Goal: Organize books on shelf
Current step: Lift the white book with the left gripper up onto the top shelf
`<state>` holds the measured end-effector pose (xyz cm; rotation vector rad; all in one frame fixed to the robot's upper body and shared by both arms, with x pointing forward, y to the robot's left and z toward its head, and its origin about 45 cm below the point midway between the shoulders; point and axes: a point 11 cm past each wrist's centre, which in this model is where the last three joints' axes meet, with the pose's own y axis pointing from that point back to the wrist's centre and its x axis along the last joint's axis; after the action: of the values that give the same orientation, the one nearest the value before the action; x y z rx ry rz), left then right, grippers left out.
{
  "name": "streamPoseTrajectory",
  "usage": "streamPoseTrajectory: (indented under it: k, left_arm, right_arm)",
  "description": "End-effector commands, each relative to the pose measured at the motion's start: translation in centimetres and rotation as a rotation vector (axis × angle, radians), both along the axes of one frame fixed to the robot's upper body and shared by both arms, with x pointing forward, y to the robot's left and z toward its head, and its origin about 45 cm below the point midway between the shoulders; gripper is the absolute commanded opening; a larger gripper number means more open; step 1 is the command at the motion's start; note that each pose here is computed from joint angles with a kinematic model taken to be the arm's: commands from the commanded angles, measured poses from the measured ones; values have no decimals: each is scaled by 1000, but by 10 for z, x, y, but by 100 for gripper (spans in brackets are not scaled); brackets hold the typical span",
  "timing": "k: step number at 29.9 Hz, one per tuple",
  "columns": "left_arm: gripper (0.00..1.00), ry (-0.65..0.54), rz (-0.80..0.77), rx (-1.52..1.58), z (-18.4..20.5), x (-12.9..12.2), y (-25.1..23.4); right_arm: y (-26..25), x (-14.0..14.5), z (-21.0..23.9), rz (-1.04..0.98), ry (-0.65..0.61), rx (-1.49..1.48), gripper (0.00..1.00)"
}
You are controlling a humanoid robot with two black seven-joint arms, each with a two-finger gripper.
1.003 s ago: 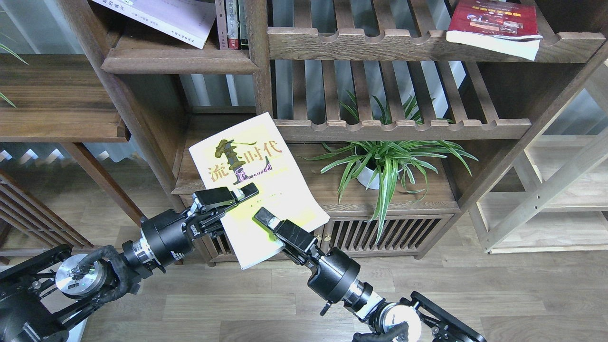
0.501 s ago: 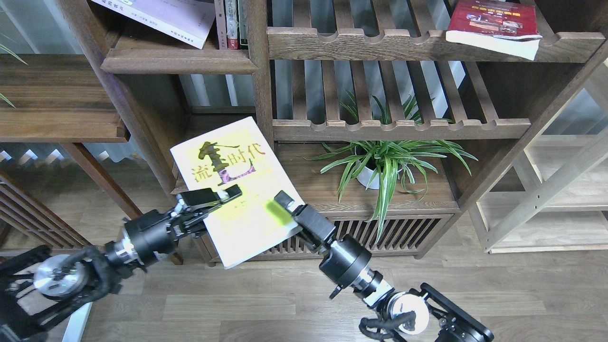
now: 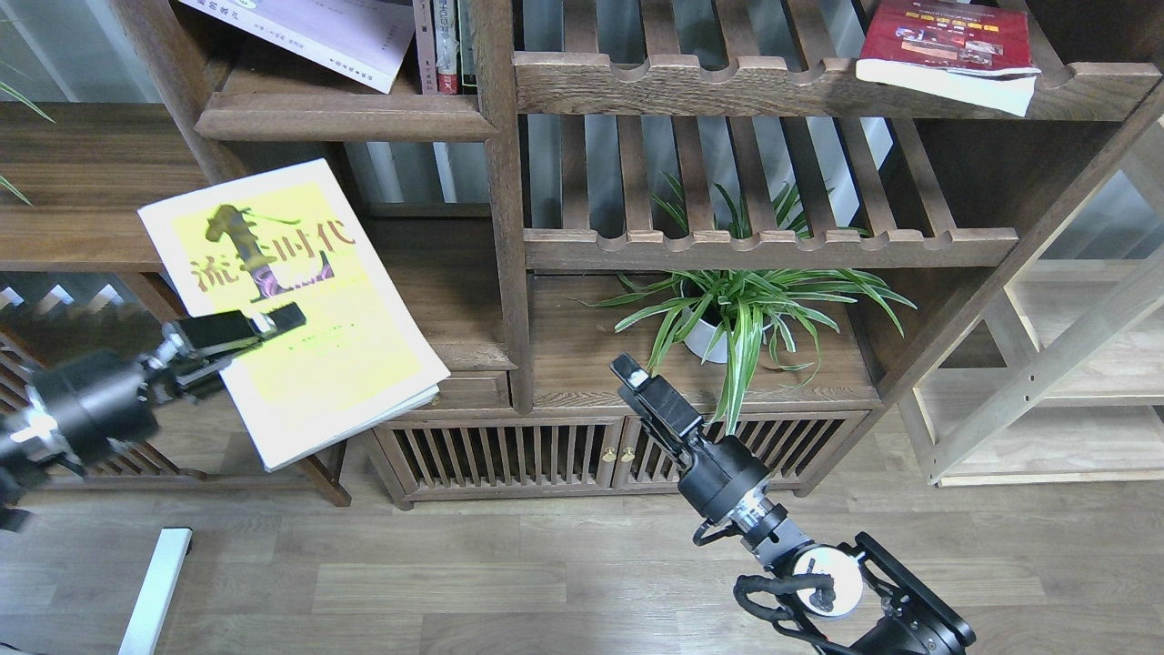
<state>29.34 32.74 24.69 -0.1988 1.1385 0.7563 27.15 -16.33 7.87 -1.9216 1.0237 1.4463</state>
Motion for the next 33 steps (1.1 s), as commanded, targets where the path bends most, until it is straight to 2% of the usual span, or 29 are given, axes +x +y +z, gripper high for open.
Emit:
streamPoseTrajectory:
  k: [1, 5, 8, 15, 22, 33]
  left_arm:
    - [2, -107, -11, 92, 41, 3, 15]
    - [2, -278, 32, 249, 94, 13, 43]
    - [2, -468, 82, 335, 145, 25, 55]
    - [2, -762, 80, 413, 220, 34, 46]
    - [2, -933, 33, 453, 247, 42, 20]
    - [3, -1043, 0, 431, 245, 52, -10]
  right_arm:
    - [-6, -2, -6, -5, 6, -35, 83]
    - [-3, -4, -7, 6, 7, -38, 83]
    - [-3, -5, -10, 9, 15, -43, 83]
    - [3, -9, -13, 36, 21, -51, 83]
    - [6, -11, -13, 51, 20, -56, 83]
    - [11, -14, -13, 71, 18, -61, 83]
